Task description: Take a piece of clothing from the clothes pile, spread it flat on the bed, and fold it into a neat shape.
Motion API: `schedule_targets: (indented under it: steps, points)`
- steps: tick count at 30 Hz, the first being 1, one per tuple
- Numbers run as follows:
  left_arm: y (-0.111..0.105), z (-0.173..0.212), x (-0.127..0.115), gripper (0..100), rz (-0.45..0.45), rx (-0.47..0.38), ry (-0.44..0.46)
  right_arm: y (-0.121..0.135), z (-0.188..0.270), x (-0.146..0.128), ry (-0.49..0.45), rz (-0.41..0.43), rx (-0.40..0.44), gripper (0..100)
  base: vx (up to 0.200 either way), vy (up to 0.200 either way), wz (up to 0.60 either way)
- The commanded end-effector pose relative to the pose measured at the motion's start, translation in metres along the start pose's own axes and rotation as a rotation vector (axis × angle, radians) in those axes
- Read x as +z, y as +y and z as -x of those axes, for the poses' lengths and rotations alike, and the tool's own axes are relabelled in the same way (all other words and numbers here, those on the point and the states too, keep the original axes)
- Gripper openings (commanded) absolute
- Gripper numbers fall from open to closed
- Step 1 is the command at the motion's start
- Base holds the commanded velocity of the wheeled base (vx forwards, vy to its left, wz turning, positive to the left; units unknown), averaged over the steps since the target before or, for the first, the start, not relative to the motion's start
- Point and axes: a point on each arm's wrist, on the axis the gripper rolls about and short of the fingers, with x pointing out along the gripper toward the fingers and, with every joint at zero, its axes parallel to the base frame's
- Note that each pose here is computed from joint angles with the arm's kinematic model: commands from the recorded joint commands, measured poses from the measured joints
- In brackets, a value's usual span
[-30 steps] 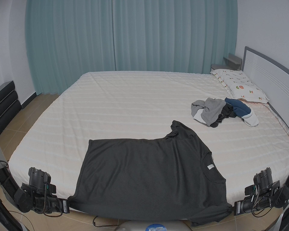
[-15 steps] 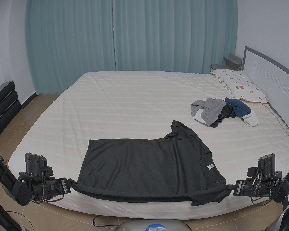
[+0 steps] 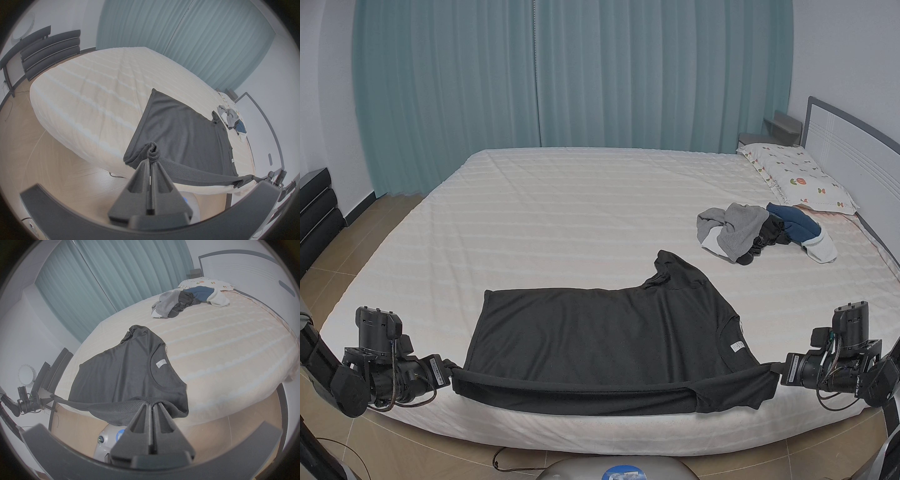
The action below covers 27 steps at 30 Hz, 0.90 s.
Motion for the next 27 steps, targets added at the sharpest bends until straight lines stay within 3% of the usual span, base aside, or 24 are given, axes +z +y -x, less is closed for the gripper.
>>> schedule_targets:
  steps: [1,27]
  points:
    - [-0.003,-0.013,0.006,0,0.015,0.001,0.007,0.001,-0.017,0.007,0.009,-0.002,-0.002,0,0.0,0.0,0.0]
    - [-0.007,-0.068,0.025,0,0.141,0.024,0.027,0.002,-0.079,0.026,0.023,-0.014,-0.001,0,0.0,0.0,0.0]
